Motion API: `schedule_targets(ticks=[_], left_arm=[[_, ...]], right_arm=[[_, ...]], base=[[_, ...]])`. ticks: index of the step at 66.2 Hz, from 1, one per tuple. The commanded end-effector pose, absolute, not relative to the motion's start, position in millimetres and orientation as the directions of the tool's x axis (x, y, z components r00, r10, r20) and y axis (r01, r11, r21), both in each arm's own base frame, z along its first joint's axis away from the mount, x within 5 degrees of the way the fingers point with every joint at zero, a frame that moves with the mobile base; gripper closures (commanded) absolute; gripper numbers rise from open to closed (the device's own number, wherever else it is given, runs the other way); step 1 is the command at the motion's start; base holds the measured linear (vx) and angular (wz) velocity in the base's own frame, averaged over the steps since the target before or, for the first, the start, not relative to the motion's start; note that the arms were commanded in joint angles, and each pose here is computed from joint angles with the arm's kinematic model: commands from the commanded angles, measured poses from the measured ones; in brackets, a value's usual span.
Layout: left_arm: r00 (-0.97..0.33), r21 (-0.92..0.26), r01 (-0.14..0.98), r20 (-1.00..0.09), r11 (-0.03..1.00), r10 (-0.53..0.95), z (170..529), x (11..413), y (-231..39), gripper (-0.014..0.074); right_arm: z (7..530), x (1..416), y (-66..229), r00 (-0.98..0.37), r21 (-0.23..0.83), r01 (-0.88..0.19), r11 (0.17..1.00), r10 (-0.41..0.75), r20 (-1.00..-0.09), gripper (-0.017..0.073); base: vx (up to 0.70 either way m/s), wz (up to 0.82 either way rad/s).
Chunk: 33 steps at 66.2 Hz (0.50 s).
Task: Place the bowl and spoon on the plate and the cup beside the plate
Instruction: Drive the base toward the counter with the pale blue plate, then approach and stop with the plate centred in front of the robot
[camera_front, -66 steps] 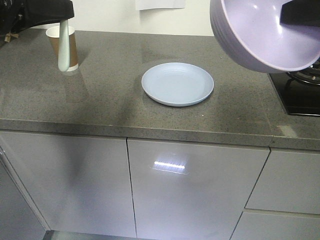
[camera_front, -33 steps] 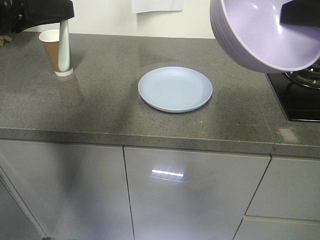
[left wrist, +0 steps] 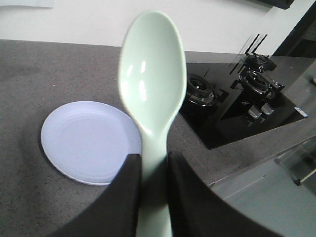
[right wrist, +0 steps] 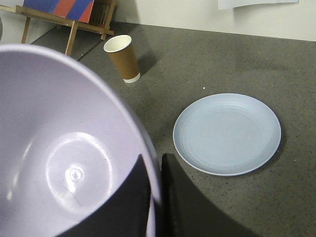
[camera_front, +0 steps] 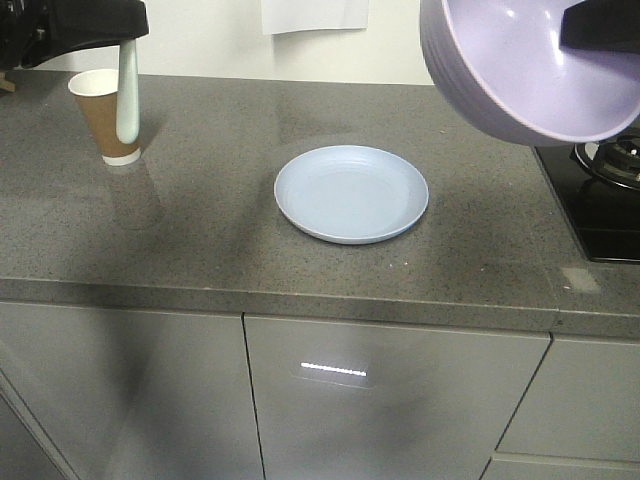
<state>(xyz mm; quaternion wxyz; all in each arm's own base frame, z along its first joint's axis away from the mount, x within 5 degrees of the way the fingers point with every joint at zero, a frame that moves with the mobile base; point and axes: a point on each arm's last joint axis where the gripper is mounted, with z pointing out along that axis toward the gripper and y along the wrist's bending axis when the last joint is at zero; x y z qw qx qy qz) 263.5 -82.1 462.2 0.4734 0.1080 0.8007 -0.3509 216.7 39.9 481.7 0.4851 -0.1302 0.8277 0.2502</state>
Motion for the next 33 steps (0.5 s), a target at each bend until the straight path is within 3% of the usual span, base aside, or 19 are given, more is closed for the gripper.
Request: schedule_targets(ticks=[1,33], left_arm=[[-0.466,-0.474,0.526,-0.855,0.706,-0.227,482.4,253.4,-80.8,0.06],[-0.466,-0.474,0.526,-0.855,0.706,-0.227,482.4,253.4,-80.8,0.06]], right_arm=[[500.0,208.6,40.8,-0.411,0.287,-0.473,0.833,0.079,-0.908,0.057],[500.0,208.6,40.8,-0.411,0.287,-0.473,0.833,0.079,-0.908,0.057]], base=[[0.07,-0.01],[0.06,-0.01]])
